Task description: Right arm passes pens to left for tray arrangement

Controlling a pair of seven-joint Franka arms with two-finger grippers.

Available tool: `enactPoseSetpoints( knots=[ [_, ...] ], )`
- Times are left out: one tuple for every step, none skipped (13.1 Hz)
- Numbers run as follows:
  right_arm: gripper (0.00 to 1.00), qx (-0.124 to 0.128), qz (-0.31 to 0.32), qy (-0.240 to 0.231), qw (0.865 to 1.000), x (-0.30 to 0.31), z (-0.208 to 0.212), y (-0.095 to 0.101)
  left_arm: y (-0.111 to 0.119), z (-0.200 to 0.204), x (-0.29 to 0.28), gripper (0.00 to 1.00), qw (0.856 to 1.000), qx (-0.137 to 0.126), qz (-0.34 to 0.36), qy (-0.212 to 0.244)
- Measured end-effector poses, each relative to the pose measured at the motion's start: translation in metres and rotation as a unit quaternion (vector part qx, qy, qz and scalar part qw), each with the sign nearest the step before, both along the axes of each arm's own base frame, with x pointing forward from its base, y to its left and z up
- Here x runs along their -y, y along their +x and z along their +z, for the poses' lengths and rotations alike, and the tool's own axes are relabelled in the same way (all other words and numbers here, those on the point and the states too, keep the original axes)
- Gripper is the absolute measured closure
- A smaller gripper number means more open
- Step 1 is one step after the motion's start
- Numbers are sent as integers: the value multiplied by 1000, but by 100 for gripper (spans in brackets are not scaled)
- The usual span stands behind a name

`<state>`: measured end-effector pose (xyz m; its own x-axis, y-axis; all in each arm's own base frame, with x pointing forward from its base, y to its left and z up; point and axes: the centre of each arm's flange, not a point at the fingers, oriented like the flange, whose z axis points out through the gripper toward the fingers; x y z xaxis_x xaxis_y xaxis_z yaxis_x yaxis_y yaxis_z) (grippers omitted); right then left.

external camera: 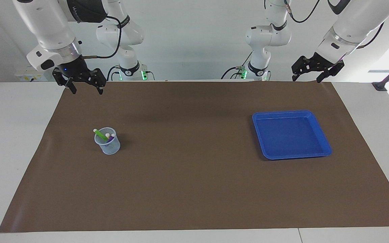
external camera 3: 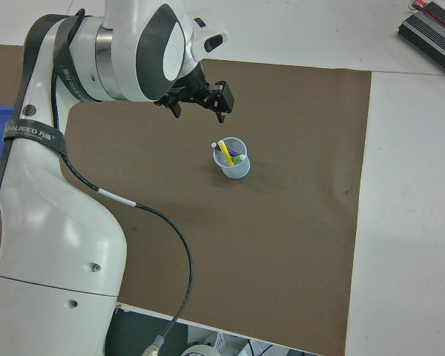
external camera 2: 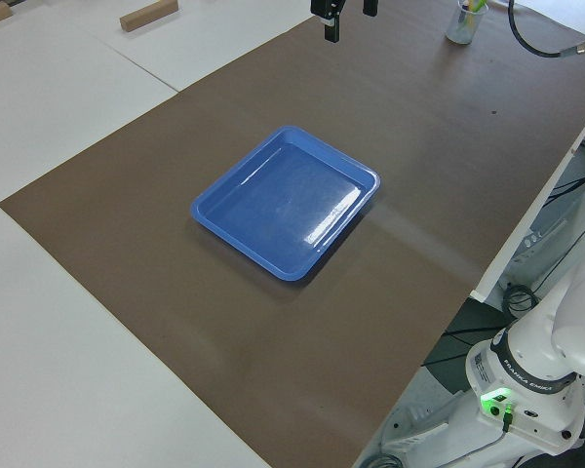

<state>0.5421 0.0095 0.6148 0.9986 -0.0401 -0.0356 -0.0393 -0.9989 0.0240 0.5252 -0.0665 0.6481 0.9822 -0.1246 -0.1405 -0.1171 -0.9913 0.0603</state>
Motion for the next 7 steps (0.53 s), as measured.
enactPoseSetpoints(
  knots=[
    [0, 0, 0, 0, 1000, 0, 0, 0, 0, 0, 0, 0, 1000, 0, 0, 0],
    [0, -1, 0, 0, 1000, 0, -1, 0, 0, 0, 0, 0, 1000, 0, 0, 0],
    [0, -1, 0, 0, 1000, 0, -1, 0, 0, -1, 0, 0, 1000, -1, 0, 0],
    [0, -3, 0, 0, 1000, 0, -1, -1, 0, -1, 0, 0, 1000, -1, 0, 0],
    [0, -6, 0, 0, 1000, 0, -2, -1, -1, -1, 0, 0, 1000, -2, 0, 0],
    [0, -10, 0, 0, 1000, 0, -3, -3, -1, -1, 0, 0, 1000, -2, 0, 0],
    [0, -12, -1, 0, 1000, 1, -3, -3, -1, -2, 0, 0, 1000, -2, 0, 0]
  ],
)
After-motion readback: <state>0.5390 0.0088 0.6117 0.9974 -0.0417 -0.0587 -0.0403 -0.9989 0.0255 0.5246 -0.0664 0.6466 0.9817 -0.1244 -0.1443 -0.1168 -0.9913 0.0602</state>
